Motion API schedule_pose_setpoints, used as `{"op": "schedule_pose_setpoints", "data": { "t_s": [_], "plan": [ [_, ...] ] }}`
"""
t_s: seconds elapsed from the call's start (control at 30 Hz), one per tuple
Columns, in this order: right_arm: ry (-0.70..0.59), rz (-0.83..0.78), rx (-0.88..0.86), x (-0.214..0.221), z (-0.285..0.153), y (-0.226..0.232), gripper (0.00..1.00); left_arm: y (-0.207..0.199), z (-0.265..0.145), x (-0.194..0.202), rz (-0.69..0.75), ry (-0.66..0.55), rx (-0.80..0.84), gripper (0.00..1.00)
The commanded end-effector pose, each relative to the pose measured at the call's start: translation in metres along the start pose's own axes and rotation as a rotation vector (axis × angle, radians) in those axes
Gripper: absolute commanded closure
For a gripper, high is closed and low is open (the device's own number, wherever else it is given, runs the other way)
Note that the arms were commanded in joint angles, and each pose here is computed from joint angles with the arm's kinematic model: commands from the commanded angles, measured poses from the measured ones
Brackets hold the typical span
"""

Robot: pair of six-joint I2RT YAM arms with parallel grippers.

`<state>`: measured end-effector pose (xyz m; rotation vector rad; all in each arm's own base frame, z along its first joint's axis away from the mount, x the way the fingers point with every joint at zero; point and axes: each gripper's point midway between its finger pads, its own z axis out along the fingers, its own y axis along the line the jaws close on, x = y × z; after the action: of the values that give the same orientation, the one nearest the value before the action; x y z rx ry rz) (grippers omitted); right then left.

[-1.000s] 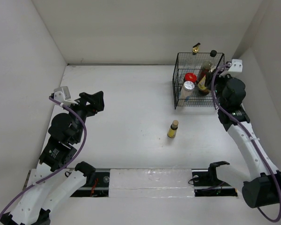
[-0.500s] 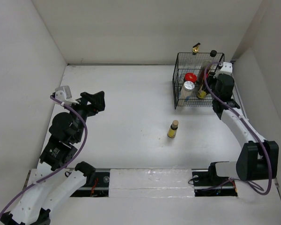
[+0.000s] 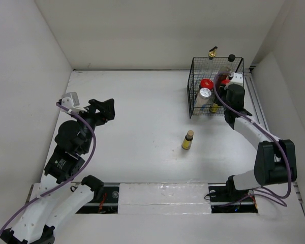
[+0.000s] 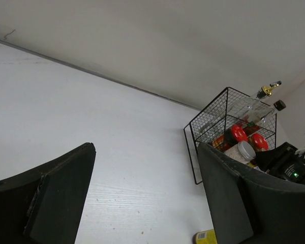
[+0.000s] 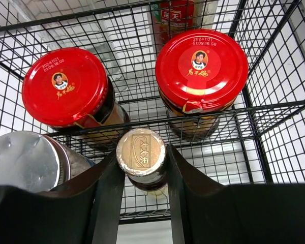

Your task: Organize the condiment bottles

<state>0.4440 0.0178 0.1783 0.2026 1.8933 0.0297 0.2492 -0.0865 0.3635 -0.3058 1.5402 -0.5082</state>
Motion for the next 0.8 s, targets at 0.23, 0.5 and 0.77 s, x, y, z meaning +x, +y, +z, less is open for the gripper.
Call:
{"op": "schedule_pose_setpoints", "data": {
  "t_s": [0.23, 0.5, 0.77],
  "plan": [
    [-0.191, 0.060, -0.021, -0.058, -0.032, 0.009, 0.33, -0.005, 0.004, -0.007, -0.004, -0.027, 0.017, 0.22],
    [-0.253, 0.041, -0.264, -0.082, -0.115, 0.065, 0.38, -0.004, 0.002, -0.011, 0.001, -0.040, 0.013, 0.25],
    [0.008, -0.103, -0.569, 0.015, -0.188, 0.119, 0.65, -0.007, 0.004, -0.005, 0.008, -0.016, 0.028, 0.61]
  ]
}}
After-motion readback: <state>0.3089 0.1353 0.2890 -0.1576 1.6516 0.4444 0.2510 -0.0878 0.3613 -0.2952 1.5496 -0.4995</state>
